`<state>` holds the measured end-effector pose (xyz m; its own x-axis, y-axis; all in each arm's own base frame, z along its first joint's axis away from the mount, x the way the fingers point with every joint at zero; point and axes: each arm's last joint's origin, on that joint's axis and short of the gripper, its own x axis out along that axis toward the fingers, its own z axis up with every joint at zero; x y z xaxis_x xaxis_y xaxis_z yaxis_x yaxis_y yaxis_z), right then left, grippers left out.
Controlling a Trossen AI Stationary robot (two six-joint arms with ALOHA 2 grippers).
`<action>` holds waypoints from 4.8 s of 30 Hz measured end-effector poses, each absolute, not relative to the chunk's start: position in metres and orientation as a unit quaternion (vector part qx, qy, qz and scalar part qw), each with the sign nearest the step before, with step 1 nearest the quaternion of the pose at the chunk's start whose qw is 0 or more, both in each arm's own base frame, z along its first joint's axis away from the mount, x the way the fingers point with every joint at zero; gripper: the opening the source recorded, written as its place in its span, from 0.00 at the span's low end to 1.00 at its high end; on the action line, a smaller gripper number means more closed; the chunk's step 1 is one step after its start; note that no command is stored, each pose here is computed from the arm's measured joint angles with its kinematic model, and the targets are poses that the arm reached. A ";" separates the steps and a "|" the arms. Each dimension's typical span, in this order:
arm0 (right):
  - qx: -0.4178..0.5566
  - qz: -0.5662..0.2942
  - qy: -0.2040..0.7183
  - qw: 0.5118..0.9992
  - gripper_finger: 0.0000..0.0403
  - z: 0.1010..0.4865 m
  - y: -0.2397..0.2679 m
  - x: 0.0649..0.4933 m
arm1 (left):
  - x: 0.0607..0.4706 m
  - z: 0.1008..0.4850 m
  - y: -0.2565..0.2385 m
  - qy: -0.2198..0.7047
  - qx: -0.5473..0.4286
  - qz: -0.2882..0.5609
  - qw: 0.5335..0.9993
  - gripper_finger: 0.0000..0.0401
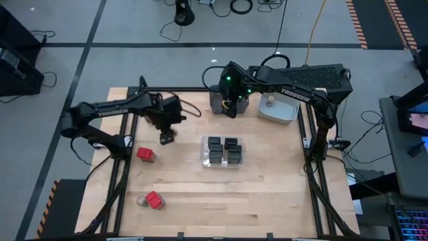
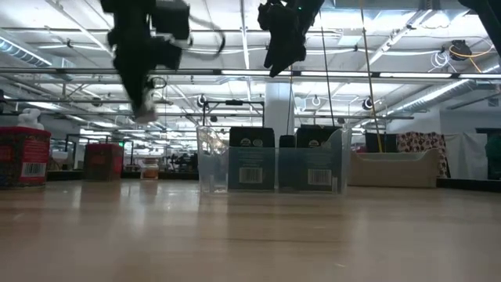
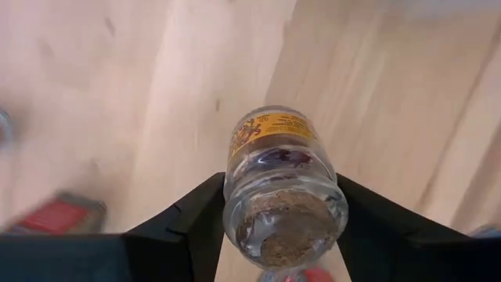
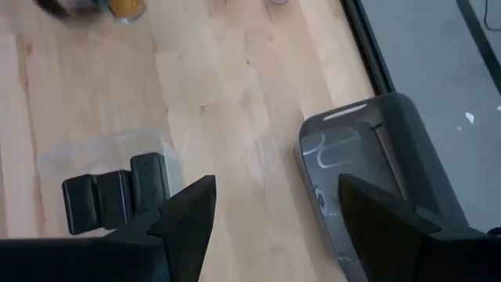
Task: Sort spices by type
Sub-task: Put the brown seasoning bottle into the gray bin
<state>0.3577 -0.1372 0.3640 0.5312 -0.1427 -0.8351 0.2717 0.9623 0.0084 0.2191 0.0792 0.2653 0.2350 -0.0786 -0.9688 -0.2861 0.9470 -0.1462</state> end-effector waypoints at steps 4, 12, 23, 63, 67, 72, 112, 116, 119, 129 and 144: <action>0.090 -0.101 0.460 0.878 0.62 0.365 -0.142 0.357 | 0.220 0.305 0.079 0.555 -0.134 0.060 0.819 0.51; 0.134 0.020 0.348 0.928 0.62 0.379 -0.128 0.377 | 0.224 0.360 0.077 0.447 -0.130 0.015 0.885 0.51; 0.136 0.055 0.280 0.949 0.62 0.392 -0.102 0.395 | 0.240 0.388 0.081 0.322 -0.110 -0.010 0.940 0.51; 0.120 0.063 0.282 0.950 0.62 0.391 -0.087 0.399 | 0.256 0.390 0.083 0.279 -0.098 -0.031 0.955 0.51; 0.120 0.062 0.283 0.950 0.60 0.391 -0.087 0.399 | 0.255 0.390 0.083 0.279 -0.099 -0.032 0.955 0.51; 0.120 0.062 0.286 0.949 0.48 0.391 -0.087 0.399 | 0.256 0.390 0.083 0.280 -0.099 -0.033 0.954 0.51; 0.276 0.103 -0.102 0.950 0.42 0.317 -0.085 0.325 | 0.228 0.361 0.093 -0.207 -0.247 -0.079 0.943 0.66; 0.279 0.120 -0.101 0.947 0.42 0.316 -0.073 0.333 | 0.249 0.351 0.094 -0.182 -0.246 -0.085 0.948 0.66; 0.272 0.103 -0.112 0.950 0.42 0.317 -0.068 0.335 | 0.257 0.344 0.094 -0.169 -0.253 -0.087 0.949 0.66; 0.281 0.060 -0.100 0.952 0.42 0.314 -0.070 0.336 | 0.263 0.337 0.091 -0.151 -0.247 -0.091 0.953 0.66; 0.281 0.018 -0.088 0.956 0.42 0.309 -0.072 0.337 | 0.273 0.324 0.086 -0.105 -0.232 -0.054 0.965 0.66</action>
<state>0.3371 -0.0716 0.3092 0.9840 -0.0146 0.1775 -0.0836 0.8419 0.5330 0.2730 0.0855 0.3238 0.9720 -0.0558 0.2283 0.1535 0.8862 -0.4372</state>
